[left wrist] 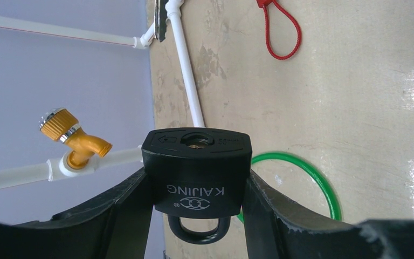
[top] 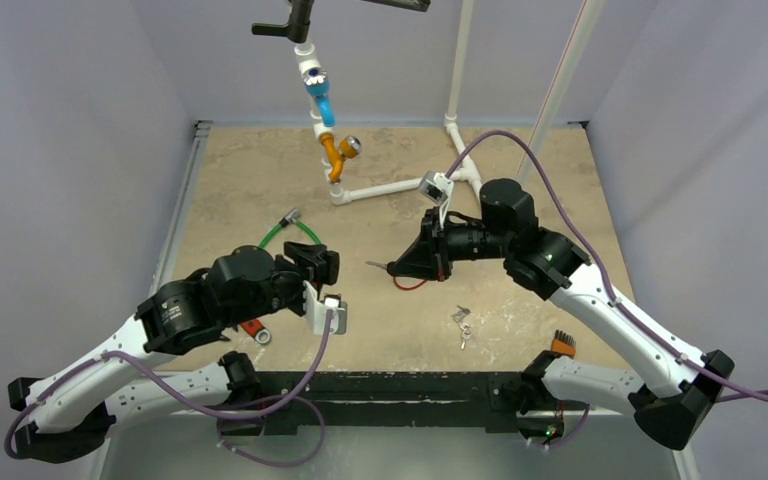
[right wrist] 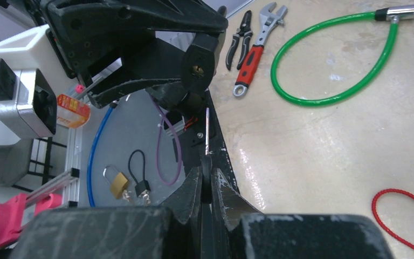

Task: Unlock with the key
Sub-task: Unlock the lock.

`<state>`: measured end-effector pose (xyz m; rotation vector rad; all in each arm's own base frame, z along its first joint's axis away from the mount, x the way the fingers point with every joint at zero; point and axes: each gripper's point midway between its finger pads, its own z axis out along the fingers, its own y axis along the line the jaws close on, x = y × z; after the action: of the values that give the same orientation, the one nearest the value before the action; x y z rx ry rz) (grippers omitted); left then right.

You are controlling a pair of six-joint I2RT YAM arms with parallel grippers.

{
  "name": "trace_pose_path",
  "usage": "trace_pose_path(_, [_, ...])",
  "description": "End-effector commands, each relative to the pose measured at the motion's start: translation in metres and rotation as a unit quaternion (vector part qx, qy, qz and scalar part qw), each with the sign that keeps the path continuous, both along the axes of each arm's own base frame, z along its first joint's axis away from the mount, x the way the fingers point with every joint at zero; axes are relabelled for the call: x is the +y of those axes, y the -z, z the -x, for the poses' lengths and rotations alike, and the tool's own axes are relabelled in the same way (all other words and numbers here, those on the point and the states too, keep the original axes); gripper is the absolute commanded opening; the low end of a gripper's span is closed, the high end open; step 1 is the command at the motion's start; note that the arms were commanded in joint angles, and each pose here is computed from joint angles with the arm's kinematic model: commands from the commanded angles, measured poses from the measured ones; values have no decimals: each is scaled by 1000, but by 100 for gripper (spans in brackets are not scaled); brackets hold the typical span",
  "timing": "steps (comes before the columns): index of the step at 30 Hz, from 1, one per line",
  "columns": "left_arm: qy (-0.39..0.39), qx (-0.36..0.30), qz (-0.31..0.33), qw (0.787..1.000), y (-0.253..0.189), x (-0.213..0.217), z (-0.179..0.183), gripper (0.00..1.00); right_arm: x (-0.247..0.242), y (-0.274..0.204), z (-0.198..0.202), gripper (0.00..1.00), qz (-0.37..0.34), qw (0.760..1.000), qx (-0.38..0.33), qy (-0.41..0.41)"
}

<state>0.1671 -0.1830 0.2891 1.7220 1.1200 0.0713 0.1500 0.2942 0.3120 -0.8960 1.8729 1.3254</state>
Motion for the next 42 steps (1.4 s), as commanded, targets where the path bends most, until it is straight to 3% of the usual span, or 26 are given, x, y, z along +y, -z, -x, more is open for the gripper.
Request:
trace_pose_path(1, [-12, -42, 59, 997, -33, -8, -10, 0, 11, -31, 7, 0, -39, 998, -19, -41])
trace_pose_path(19, [-23, -4, 43, 999, -20, -22, -17, 0, 34, -9, -3, 0, -17, 1000, 3, -26])
trace_pose_path(42, [-31, -21, 27, 999, -12, -22, -25, 0, 45, 26, -8, 0, 12, 999, 33, -18])
